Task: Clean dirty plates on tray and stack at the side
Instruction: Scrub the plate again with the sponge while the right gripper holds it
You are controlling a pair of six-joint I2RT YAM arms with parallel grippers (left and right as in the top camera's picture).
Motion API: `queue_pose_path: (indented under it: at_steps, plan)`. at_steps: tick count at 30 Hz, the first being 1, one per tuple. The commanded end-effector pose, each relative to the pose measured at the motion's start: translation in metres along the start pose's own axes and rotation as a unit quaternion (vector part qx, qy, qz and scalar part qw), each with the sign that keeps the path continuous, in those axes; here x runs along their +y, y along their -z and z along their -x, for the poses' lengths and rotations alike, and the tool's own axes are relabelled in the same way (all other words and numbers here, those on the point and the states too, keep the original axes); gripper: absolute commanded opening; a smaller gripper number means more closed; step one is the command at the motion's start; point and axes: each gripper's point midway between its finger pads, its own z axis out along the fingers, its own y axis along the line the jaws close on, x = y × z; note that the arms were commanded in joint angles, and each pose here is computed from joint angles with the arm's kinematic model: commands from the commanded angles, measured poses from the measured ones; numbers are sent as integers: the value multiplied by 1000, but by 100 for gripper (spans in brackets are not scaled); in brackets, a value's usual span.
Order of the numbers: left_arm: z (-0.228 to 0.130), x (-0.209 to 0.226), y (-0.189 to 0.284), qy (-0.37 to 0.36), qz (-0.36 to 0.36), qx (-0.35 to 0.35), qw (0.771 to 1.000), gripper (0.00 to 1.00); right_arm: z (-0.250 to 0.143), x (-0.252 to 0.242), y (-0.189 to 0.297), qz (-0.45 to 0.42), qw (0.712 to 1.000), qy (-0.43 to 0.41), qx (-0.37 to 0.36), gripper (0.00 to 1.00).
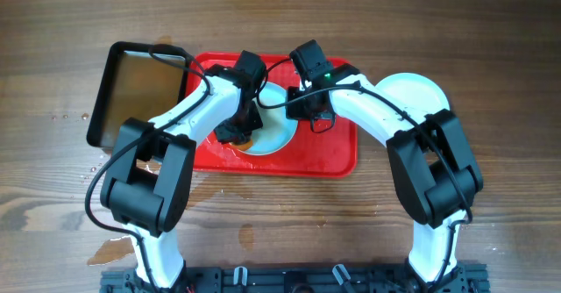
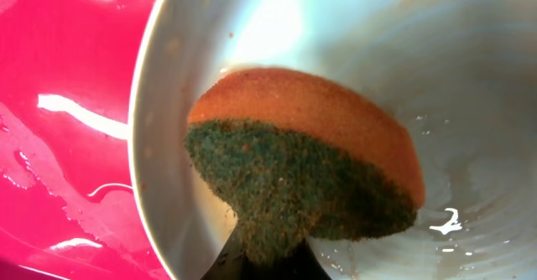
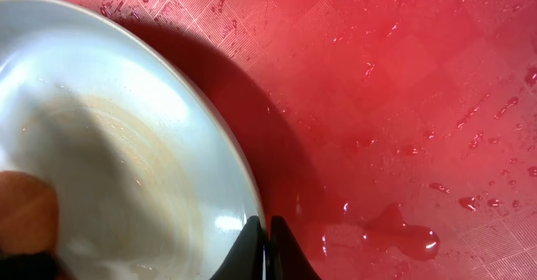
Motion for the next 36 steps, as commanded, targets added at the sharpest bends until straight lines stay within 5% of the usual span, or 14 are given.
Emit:
queue_pose_path:
  at_steps: [1, 12, 23, 26, 29, 31, 36]
  plan:
    - [-27, 3, -23, -22, 9, 48, 999, 4, 3, -7, -7, -8, 1000, -16, 0, 4]
    - [-47, 35, -80, 96, 65, -43, 992, 4, -3, 2, -13, 50, 998, -29, 36, 4]
    - [21, 42, -67, 116, 82, -238, 961, 4, -14, -6, -29, 111, 987, -58, 96, 4]
    - [7, 35, -75, 96, 67, -193, 974, 4, -14, -7, -29, 111, 987, -58, 98, 4]
    - [-35, 10, -80, -1, -3, -62, 998, 4, -14, -7, -29, 110, 987, -57, 98, 4]
    - [-68, 0, -71, -41, -56, 28, 997, 4, -13, -7, -29, 112, 987, -57, 96, 4]
    - [-94, 4, -57, -102, -94, 101, 985, 4, -13, -7, -29, 112, 988, -56, 96, 4]
